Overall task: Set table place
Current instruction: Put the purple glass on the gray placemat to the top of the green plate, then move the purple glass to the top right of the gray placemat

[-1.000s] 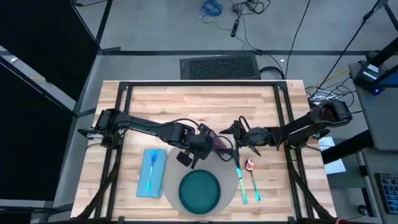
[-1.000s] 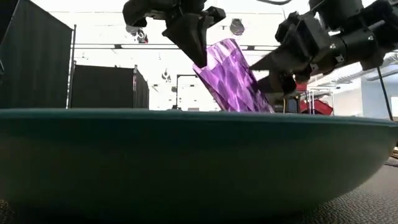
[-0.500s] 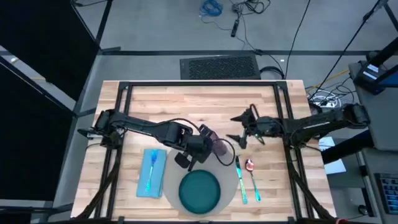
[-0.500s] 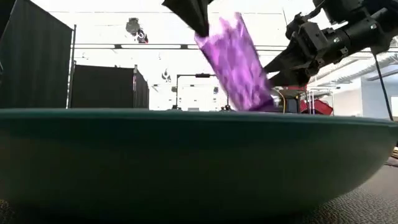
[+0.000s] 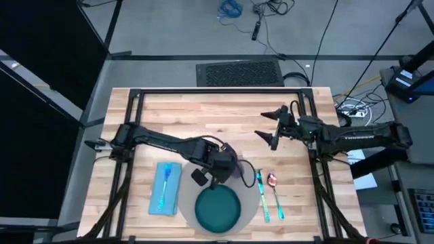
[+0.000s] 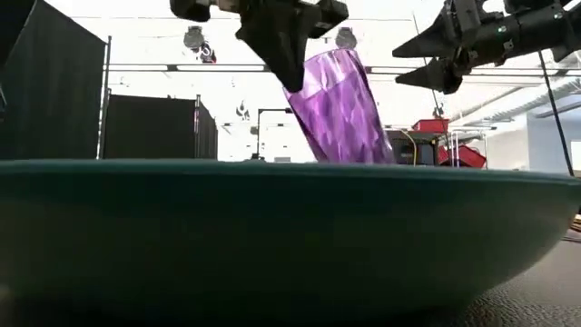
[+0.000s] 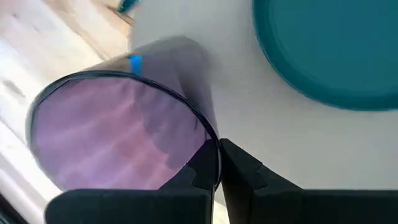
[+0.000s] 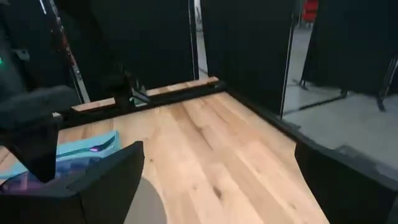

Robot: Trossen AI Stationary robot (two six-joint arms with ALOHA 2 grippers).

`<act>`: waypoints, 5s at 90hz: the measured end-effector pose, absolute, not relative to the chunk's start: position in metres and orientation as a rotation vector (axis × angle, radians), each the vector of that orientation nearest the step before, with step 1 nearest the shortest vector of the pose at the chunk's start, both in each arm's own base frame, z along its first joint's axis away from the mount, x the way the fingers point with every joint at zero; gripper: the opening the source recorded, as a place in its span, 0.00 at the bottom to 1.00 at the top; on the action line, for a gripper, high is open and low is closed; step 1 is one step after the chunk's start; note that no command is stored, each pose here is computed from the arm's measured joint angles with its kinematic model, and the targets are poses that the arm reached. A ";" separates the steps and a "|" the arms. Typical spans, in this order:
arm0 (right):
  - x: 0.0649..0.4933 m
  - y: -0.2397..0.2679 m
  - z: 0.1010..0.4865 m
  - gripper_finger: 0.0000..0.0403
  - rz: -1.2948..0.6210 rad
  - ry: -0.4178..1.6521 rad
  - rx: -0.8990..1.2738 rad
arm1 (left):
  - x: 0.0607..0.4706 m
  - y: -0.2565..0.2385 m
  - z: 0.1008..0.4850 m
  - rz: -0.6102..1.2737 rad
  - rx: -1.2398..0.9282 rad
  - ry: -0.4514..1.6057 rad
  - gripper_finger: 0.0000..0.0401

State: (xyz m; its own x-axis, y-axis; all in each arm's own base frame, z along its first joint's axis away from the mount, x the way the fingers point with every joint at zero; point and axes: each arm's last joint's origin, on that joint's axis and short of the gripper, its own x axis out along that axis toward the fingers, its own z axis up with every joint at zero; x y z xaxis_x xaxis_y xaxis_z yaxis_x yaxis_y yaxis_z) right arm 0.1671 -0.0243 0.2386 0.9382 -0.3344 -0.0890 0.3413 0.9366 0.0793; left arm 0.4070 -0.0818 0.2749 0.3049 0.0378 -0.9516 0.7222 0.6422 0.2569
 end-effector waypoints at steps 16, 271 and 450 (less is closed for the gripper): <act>0.167 -0.024 0.245 0.99 -0.342 0.009 0.086 | 0.411 -0.082 0.285 -0.517 0.801 1.197 0.00; 0.167 -0.029 0.245 0.99 -0.362 0.008 0.101 | 0.410 -0.092 0.296 -0.380 0.894 1.304 0.21; 0.254 -0.001 0.294 0.73 -0.051 0.037 0.201 | 0.115 -0.072 0.405 0.524 0.353 0.452 0.21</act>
